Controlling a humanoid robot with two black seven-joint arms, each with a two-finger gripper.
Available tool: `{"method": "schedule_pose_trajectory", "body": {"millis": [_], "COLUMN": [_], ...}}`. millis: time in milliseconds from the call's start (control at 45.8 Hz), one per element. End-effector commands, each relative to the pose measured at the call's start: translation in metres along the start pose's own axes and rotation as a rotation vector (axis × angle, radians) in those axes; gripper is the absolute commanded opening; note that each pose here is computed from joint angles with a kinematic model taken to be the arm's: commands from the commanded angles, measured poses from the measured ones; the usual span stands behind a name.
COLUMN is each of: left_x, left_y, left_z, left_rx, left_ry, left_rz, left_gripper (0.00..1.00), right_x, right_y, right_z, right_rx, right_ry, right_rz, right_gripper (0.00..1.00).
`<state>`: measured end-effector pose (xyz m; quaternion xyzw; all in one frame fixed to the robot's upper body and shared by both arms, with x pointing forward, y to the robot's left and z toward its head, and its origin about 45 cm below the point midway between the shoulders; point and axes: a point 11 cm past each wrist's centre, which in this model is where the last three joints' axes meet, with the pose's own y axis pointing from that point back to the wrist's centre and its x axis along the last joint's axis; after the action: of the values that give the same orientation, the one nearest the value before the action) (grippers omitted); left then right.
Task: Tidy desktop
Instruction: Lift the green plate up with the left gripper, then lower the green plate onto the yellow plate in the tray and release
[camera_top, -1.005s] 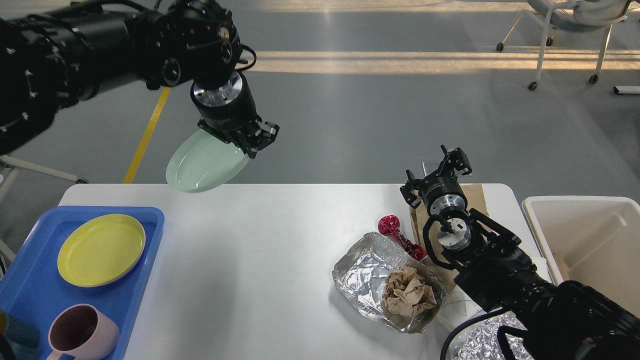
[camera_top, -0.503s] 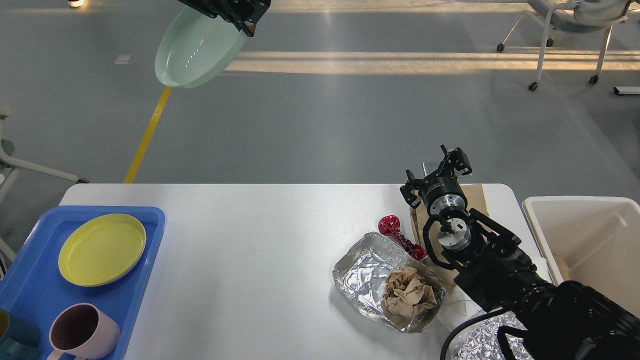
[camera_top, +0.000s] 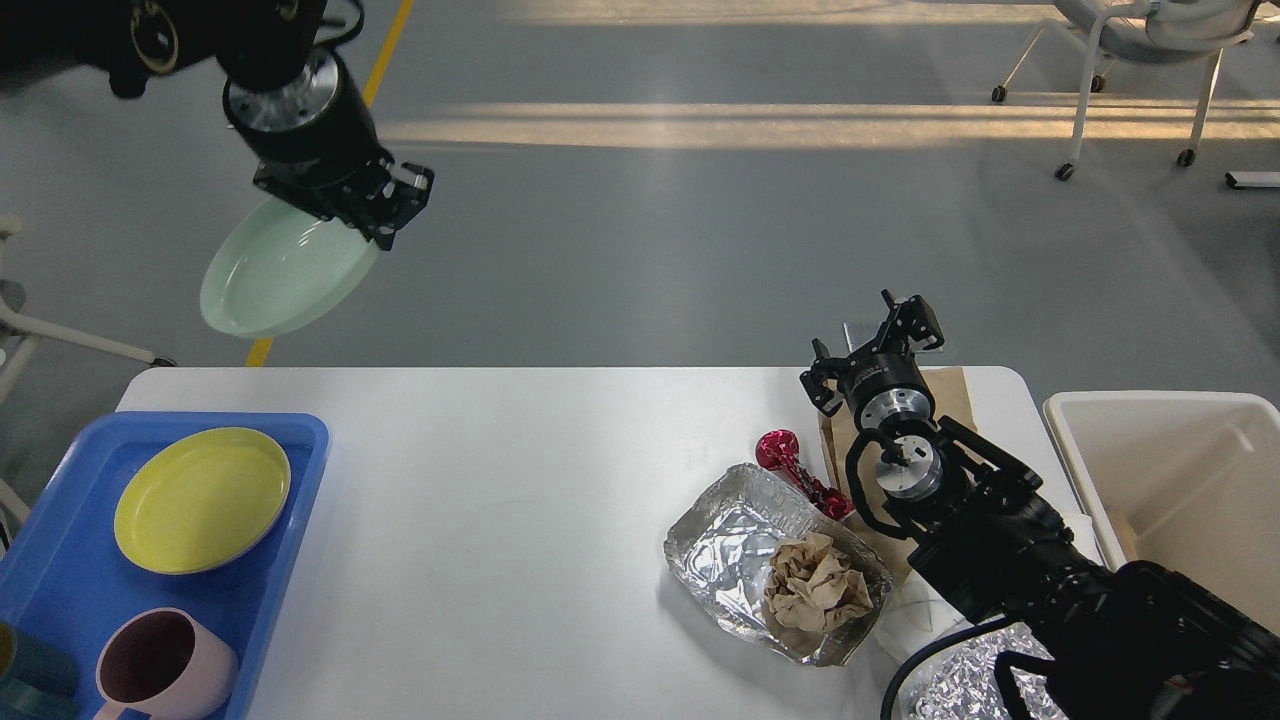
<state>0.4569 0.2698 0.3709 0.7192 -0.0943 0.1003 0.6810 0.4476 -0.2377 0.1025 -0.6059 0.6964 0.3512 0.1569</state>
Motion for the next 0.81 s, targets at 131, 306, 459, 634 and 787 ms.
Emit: {"method": "schedule_pose_trajectory", "body": {"millis": [131,306,459,634,787], "left_x": [-0.063,-0.089,-0.101,-0.103,-0.105], "left_y": [-0.102,-0.148,-0.176,-0.196,-0.204], "left_z": [-0.074,-0.105,-0.119,-0.130,-0.138], "left_rx": [0.154,0.218,0.244,0.271,0.295], "left_ry": [0.030,0.056,0.064,0.062,0.056], "left_rz": [-0.217,-0.209,-0.125,0.022,0.066], "left_gripper": [0.00,0.00,0.00,0.00,0.00], "right_x": [0.000,-0.001,0.000,0.000,0.000], "right_y": [0.000,0.000,0.000,0.000,0.000], "right_z": [0.000,0.001,0.000,0.000,0.001], "right_rx": [0.000,-0.002,0.001,0.000,-0.001], "right_ry": [0.000,-0.001,-0.001,0.000,0.000], "right_rz": [0.000,-0.002,0.001,0.000,0.000], "right_gripper": [1.00,1.00,1.00,1.00,1.00]}}
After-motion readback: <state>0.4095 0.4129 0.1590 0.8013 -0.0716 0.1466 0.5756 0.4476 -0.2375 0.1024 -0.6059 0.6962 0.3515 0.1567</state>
